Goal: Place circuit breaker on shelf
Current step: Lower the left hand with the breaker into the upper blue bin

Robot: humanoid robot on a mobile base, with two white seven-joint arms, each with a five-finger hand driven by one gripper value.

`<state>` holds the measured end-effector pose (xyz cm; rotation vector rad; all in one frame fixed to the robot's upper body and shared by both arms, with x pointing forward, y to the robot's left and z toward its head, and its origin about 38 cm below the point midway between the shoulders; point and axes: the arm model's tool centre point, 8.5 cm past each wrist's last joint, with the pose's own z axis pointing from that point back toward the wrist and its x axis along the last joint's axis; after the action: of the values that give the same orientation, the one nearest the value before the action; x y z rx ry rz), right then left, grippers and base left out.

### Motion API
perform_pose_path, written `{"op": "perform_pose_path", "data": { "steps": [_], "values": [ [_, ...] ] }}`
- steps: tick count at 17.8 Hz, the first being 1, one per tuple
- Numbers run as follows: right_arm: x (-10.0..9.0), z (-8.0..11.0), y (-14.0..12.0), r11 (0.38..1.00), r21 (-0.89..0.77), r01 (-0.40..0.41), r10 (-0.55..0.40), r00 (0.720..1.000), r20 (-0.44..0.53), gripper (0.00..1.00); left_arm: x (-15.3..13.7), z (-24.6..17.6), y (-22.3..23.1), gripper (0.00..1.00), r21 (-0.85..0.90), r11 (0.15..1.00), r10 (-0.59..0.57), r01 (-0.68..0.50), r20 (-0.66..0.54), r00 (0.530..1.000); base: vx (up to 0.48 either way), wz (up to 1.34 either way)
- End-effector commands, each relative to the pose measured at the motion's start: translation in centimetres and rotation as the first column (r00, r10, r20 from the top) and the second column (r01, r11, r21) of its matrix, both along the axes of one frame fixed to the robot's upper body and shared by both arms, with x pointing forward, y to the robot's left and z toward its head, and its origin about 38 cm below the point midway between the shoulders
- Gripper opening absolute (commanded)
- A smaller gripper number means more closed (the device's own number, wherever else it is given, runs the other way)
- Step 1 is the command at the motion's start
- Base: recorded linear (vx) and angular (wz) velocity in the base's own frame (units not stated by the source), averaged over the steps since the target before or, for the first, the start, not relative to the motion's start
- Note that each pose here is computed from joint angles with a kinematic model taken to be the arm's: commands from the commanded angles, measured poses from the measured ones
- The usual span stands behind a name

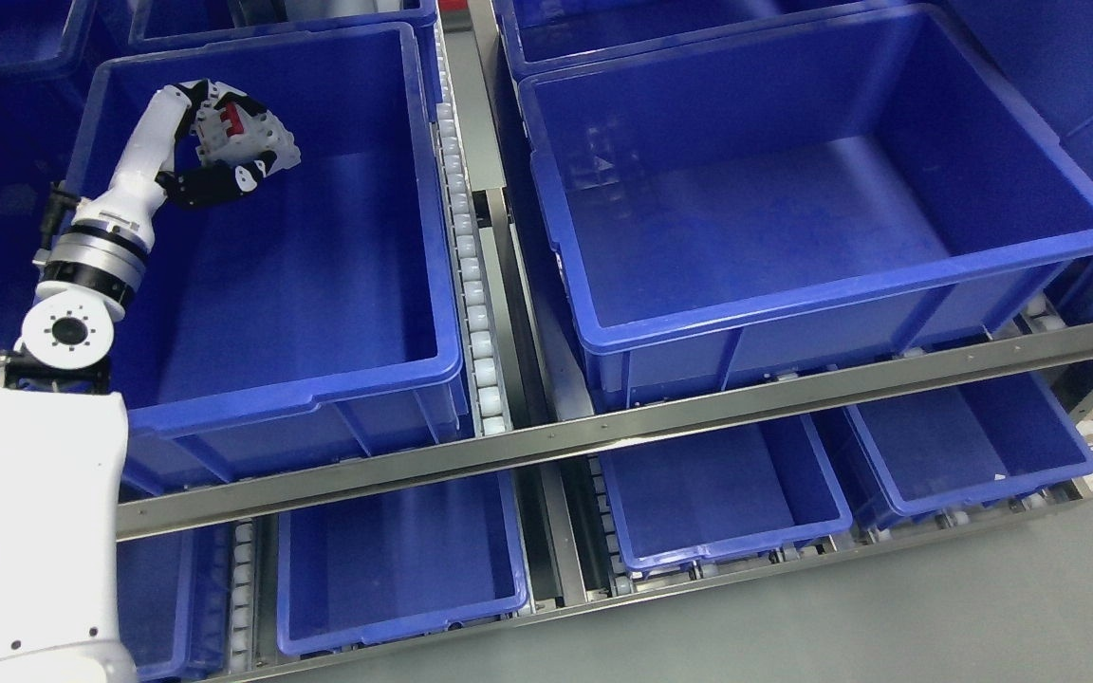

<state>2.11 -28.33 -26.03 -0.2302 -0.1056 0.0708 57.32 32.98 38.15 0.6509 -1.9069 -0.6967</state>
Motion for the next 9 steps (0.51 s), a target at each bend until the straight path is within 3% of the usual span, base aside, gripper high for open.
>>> {"op": "perform_pose_path", "data": {
  "steps": [1, 5, 8, 9],
  "values": [
    [-0.3, 0.1, -1.0, 1.000, -0.019, -0.018, 0.018, 0.999, -0.033, 1.00, 4.5, -8.0, -0.6, 0.18, 0.074, 0.997, 0.044, -0.019, -0.355, 0.934, 0.000, 0.00],
    [-0.3, 0.1, -1.0, 1.000, -0.017, -0.018, 0.018, 0.999, -0.034, 1.00, 5.0, -8.5, -1.4, 0.25, 0.063, 0.998, 0.035, -0.011, -0.396, 0.918, 0.000, 0.00],
    [-0.2, 0.1, -1.0, 1.000, -0.019, -0.019, 0.018, 0.999, -0.032, 1.00, 5.0, -7.9, -1.0, 0.41, 0.062, 0.998, 0.040, -0.017, -0.385, 0.922, 0.000, 0.00],
    [-0.3, 0.1, -1.0, 1.000, -0.017, -0.018, 0.018, 0.999, -0.034, 1.00, 5.0, -7.2, -0.8, 0.51, 0.064, 0.998, 0.043, -0.021, -0.375, 0.926, 0.000, 0.00]
  ]
}}
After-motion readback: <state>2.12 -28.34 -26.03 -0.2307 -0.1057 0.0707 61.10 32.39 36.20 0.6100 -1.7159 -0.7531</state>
